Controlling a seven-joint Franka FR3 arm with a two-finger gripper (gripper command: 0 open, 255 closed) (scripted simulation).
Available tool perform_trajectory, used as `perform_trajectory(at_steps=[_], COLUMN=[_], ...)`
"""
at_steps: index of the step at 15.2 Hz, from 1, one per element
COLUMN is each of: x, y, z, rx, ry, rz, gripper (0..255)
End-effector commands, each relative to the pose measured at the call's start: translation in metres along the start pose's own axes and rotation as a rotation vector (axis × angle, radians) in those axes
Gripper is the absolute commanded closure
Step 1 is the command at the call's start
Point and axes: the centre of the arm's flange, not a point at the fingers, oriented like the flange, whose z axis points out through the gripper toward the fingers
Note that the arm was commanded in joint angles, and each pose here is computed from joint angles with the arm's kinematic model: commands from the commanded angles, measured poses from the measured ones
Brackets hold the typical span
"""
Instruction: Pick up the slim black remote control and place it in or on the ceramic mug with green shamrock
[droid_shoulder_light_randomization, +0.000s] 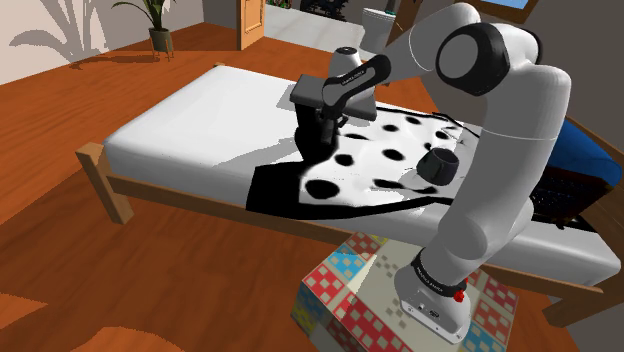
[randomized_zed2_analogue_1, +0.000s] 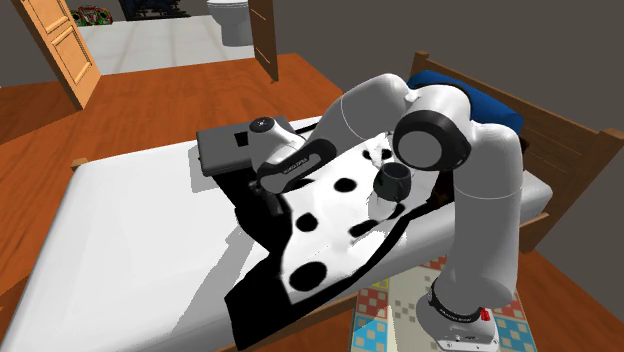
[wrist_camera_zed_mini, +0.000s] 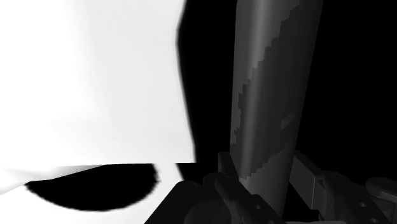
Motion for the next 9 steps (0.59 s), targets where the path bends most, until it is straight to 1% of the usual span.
perform_trajectory(at_steps=[1,9], x=[0.001,0.01], y=[0.001,0.003], z=[-0.005,-0.046], rx=[-0.005,-0.005], ry=[-0.005,-0.005], rz=[0.001,0.001], gripper=[255,255])
